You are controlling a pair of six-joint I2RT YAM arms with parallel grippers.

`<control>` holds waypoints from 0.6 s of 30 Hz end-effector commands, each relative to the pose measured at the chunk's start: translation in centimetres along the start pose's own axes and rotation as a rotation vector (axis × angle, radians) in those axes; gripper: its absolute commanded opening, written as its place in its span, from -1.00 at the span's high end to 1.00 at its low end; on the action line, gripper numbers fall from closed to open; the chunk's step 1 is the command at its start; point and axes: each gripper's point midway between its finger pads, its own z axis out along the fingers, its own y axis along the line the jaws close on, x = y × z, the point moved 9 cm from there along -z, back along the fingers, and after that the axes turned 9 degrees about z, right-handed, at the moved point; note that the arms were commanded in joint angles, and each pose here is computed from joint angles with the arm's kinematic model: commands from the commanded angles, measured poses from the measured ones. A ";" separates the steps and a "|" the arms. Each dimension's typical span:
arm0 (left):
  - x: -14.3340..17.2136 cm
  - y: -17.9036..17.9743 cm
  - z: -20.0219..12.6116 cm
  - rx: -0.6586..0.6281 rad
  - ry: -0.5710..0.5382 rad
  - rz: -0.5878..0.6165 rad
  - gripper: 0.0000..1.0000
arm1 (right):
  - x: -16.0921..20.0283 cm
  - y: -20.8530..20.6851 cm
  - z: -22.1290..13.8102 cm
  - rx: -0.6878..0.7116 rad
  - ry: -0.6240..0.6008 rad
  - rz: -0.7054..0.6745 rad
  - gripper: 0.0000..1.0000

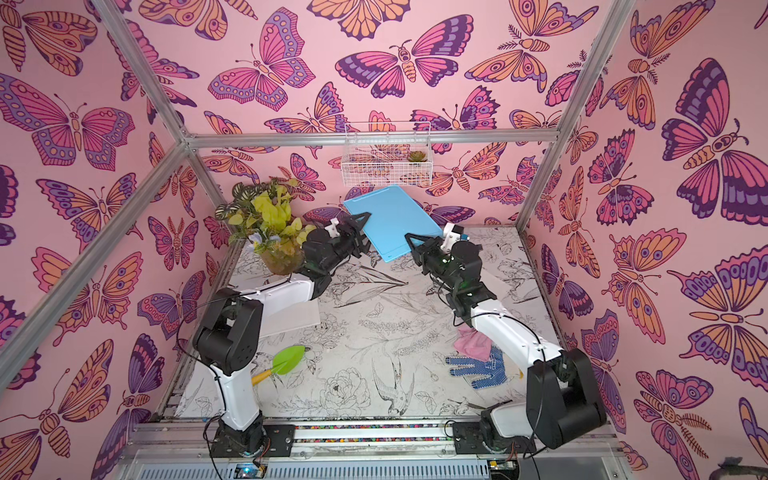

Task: Wipe the drawing tablet
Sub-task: Adjust the drawing tablet at the center of the board.

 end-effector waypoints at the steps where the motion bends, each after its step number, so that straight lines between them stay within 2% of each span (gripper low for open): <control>1: 0.8 1.1 -2.3 -0.121 0.036 0.016 -0.64 | -1.6 2.0 -2.3 0.030 0.047 -0.122 1.00; 3: 1.2 2.0 -3.9 -0.194 0.057 0.044 -0.70 | -2.5 1.4 -3.9 0.098 0.081 -0.159 1.00; 5: 1.6 2.7 -5.9 -0.302 0.092 0.097 -0.73 | -2.6 0.6 -5.2 0.169 0.177 -0.206 1.00; 9: 2.2 2.8 -10.2 -0.592 0.213 0.322 -0.69 | 0.1 -1.9 -6.7 0.305 0.452 -0.352 1.00; 12: 2.5 2.7 -13.3 -0.787 0.293 0.498 -0.66 | 2.0 -4.7 -6.7 0.319 0.639 -0.319 1.00; 15: 2.3 3.7 -15.9 -0.868 0.359 0.551 -0.61 | 2.7 -6.5 -6.6 0.339 0.741 -0.326 1.00; 18: 2.2 4.7 -17.8 -0.867 0.396 0.548 -0.60 | 3.1 -7.7 -6.0 0.356 0.831 -0.349 1.00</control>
